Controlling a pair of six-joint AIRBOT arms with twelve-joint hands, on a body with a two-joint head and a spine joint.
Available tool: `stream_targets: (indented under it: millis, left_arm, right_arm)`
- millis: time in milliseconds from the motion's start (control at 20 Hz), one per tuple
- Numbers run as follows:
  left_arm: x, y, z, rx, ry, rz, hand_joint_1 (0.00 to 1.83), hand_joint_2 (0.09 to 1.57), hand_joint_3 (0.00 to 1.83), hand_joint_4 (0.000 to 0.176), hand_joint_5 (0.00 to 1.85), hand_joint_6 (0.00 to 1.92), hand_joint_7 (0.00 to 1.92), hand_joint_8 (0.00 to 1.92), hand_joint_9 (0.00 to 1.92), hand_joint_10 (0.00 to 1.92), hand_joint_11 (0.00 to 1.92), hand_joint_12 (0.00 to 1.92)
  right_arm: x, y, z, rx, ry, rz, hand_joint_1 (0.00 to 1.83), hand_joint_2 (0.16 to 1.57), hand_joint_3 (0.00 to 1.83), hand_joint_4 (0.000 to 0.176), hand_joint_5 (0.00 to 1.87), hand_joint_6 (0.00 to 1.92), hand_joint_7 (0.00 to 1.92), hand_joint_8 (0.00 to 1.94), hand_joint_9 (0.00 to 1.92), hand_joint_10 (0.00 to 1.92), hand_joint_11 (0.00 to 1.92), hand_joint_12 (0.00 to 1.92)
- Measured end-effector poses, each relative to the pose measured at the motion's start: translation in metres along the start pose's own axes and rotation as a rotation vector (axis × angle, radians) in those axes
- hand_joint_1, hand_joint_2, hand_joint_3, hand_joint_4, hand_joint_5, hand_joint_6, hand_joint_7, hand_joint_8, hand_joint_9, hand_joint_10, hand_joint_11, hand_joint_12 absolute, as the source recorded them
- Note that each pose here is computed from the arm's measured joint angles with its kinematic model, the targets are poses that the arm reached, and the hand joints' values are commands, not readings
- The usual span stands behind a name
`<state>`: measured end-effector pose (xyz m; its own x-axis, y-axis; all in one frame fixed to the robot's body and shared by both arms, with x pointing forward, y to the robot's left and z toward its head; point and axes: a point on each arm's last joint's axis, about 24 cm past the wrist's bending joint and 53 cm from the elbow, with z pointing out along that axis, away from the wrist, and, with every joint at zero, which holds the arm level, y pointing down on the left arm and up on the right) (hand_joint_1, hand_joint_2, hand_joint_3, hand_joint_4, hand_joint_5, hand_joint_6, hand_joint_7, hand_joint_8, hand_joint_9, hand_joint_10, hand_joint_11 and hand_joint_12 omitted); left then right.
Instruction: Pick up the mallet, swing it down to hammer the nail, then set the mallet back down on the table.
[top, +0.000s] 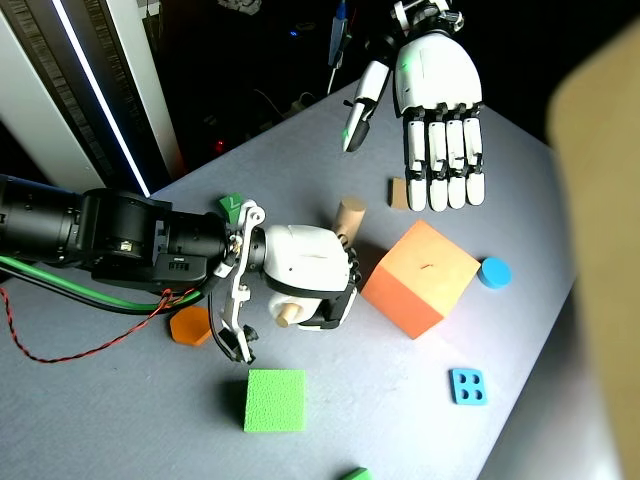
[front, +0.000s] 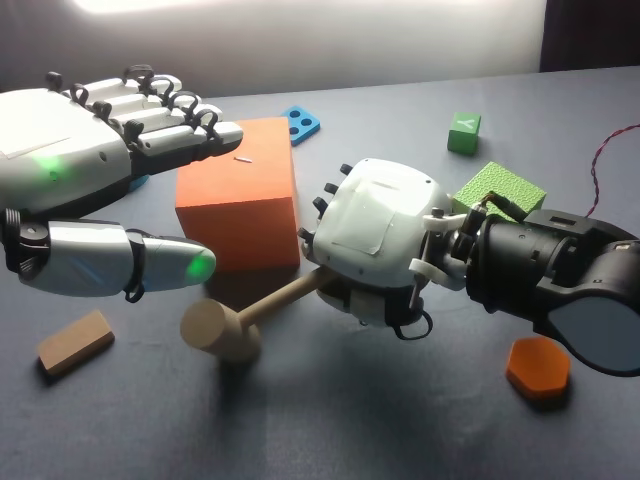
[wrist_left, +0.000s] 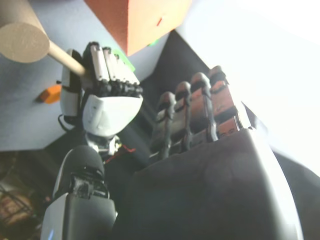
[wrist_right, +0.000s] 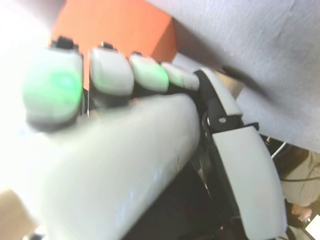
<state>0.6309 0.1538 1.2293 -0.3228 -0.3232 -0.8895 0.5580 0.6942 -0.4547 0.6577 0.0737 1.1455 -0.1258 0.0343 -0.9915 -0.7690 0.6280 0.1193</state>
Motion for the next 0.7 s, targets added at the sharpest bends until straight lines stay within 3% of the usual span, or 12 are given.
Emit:
stream_targets:
  millis: [300,350,400,450,500,550,650,700]
  left_arm:
    - [0.000,0.000,0.000,-0.002,0.001,-0.001,0.00,1.24,0.00,0.000,0.06,0.01,0.06,0.01,0.04,0.01,0.00,0.00]
    - [0.000,0.000,0.000,-0.002,0.001,0.000,0.00,1.23,0.00,0.000,0.07,0.01,0.07,0.01,0.05,0.01,0.01,0.01]
    - [0.000,0.000,0.000,-0.002,0.001,0.000,0.00,1.23,0.00,0.000,0.07,0.01,0.06,0.01,0.04,0.01,0.01,0.00]
    - [0.000,0.000,0.000,-0.002,0.001,-0.001,0.00,1.23,0.00,0.000,0.06,0.00,0.06,0.00,0.04,0.01,0.00,0.00]
    - [0.000,0.000,0.000,-0.002,0.001,-0.001,0.00,1.23,0.00,0.000,0.06,0.00,0.06,0.00,0.03,0.00,0.00,0.00]
    - [0.000,0.000,0.000,-0.002,0.002,-0.001,0.00,1.23,0.00,0.000,0.07,0.01,0.07,0.01,0.05,0.01,0.01,0.00]
    - [0.002,-0.001,0.000,-0.002,0.007,-0.003,0.00,1.23,0.00,0.000,0.06,0.00,0.06,0.00,0.04,0.00,0.00,0.00]
    - [0.003,-0.003,0.000,0.001,0.008,-0.006,0.00,1.23,0.00,0.000,0.06,0.00,0.05,0.00,0.03,0.00,0.00,0.00]
  right_arm:
    - [0.008,0.000,-0.002,0.000,0.019,-0.018,0.46,1.38,0.00,0.000,0.50,1.88,0.65,1.91,0.73,1.92,0.80,1.86]
    - [0.008,0.000,-0.002,0.000,0.018,-0.019,0.63,1.40,0.01,0.120,0.49,1.79,0.62,1.81,0.69,1.82,0.75,1.74]
    - [0.008,0.000,-0.002,0.001,0.017,-0.019,0.70,1.40,0.00,0.139,0.50,1.74,0.60,1.69,0.65,1.69,0.66,1.65]
    - [0.009,-0.001,-0.002,0.002,0.016,-0.018,0.75,1.39,0.00,0.112,0.53,1.70,0.60,1.57,0.62,1.56,0.59,1.55]
    - [0.009,-0.001,-0.003,0.003,0.014,-0.018,0.76,1.39,0.00,0.102,0.53,1.69,0.60,1.48,0.61,1.46,0.57,1.45]
    - [0.013,-0.001,-0.004,0.003,0.020,-0.018,0.80,1.37,0.00,0.080,0.55,1.64,0.62,1.30,0.62,1.30,0.58,1.31]
    - [0.017,-0.002,-0.005,0.004,0.028,-0.017,0.85,1.33,0.00,0.082,0.61,1.54,0.65,0.90,0.65,0.92,0.56,1.06]
    - [0.015,-0.002,-0.005,0.006,0.019,-0.018,0.84,1.33,0.00,0.097,0.60,1.55,0.66,0.72,0.66,0.73,0.53,0.94]
